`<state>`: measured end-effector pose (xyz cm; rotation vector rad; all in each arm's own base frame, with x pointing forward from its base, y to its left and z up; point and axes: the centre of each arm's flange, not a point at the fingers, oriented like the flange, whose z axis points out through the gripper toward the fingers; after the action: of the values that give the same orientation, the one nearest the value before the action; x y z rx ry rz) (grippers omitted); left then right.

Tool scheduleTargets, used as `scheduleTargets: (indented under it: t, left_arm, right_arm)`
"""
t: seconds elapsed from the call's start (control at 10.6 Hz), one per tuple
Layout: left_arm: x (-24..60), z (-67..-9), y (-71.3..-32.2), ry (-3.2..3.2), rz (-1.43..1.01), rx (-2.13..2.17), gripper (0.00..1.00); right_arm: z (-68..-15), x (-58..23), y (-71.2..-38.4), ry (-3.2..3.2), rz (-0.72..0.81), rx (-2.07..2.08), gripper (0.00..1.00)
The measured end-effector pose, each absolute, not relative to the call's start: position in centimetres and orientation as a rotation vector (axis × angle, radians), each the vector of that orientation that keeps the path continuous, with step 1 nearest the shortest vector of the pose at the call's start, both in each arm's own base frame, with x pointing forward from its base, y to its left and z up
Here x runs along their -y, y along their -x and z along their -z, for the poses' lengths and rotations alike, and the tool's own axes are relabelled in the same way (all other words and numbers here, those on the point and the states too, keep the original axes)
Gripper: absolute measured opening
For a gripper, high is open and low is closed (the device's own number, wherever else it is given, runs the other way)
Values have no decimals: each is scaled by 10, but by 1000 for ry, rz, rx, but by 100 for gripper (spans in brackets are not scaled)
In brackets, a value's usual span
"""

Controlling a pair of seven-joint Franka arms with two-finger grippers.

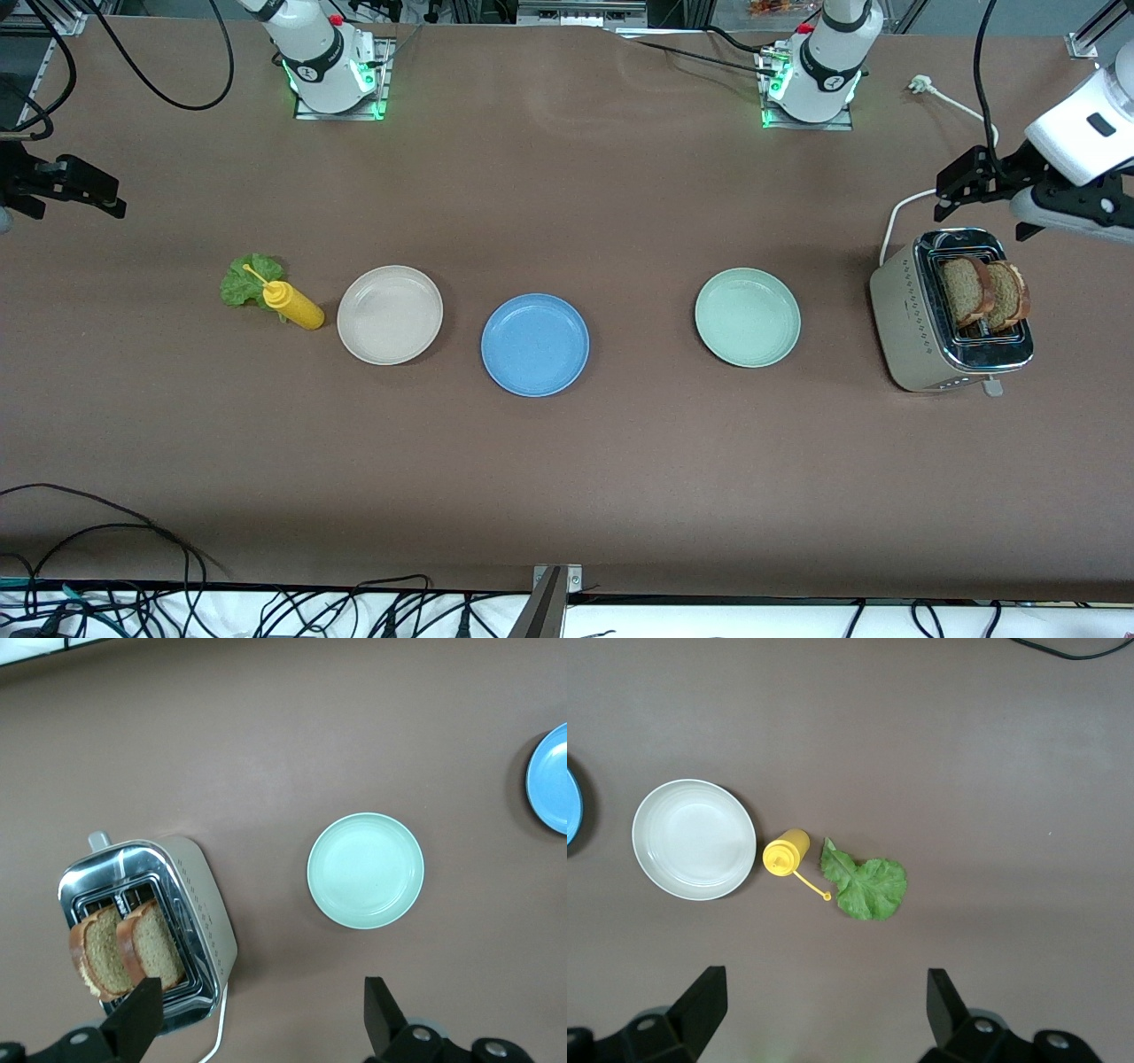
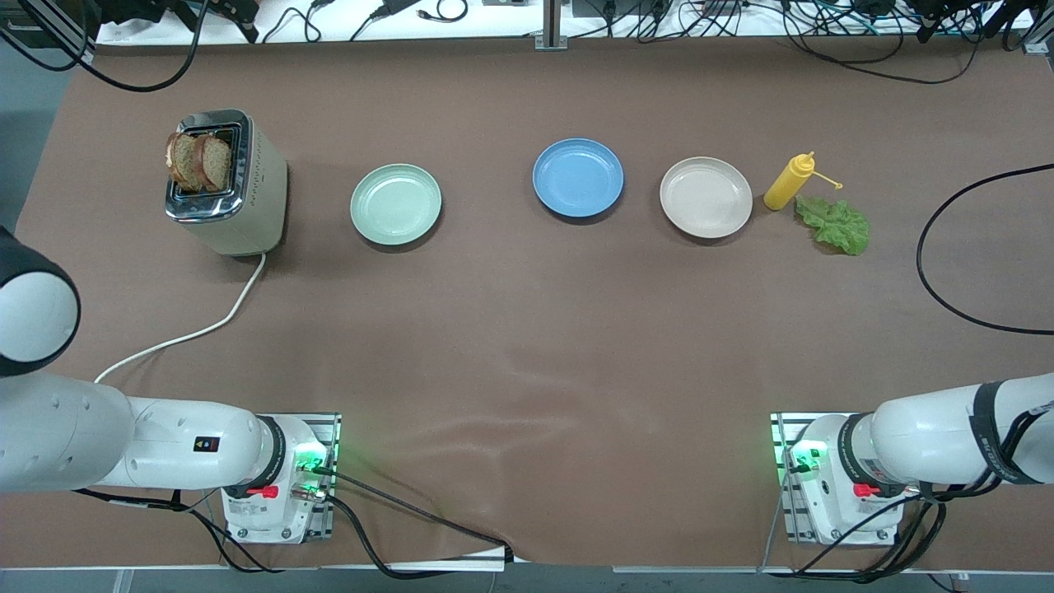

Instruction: Make sandwich in blue plate with both arms

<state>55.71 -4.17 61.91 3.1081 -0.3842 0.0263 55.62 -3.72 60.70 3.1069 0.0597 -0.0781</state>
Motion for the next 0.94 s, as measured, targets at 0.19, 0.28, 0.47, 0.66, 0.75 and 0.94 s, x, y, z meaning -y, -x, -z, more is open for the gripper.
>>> scheduleTargets:
  t: [0.19, 0.28, 0.47, 0.66, 0.75, 0.94]
  left_arm:
    - [43, -620, -568, -3106, -38, 385, 100]
    - [43, -623, -571, -3106, -49, 385, 100]
    - [43, -624, -573, -3106, -49, 385, 100]
    - [43, -624, -572, -3105, -40, 384, 100]
    - [43, -624, -572, -3105, -38, 384, 100]
    - [42, -625, -572, -3106, -39, 379, 100]
  right_arm:
    - [-607, 37, -556, -3107, 78, -58, 100]
    - [-607, 37, -556, -3107, 78, -59, 100]
    - [-607, 37, -556, -3107, 78, -59, 100]
    - [-607, 37, -556, -3107, 77, -59, 100]
    - [-607, 37, -556, -3107, 77, -59, 100]
    - [-607, 37, -556, -3107, 77, -59, 100]
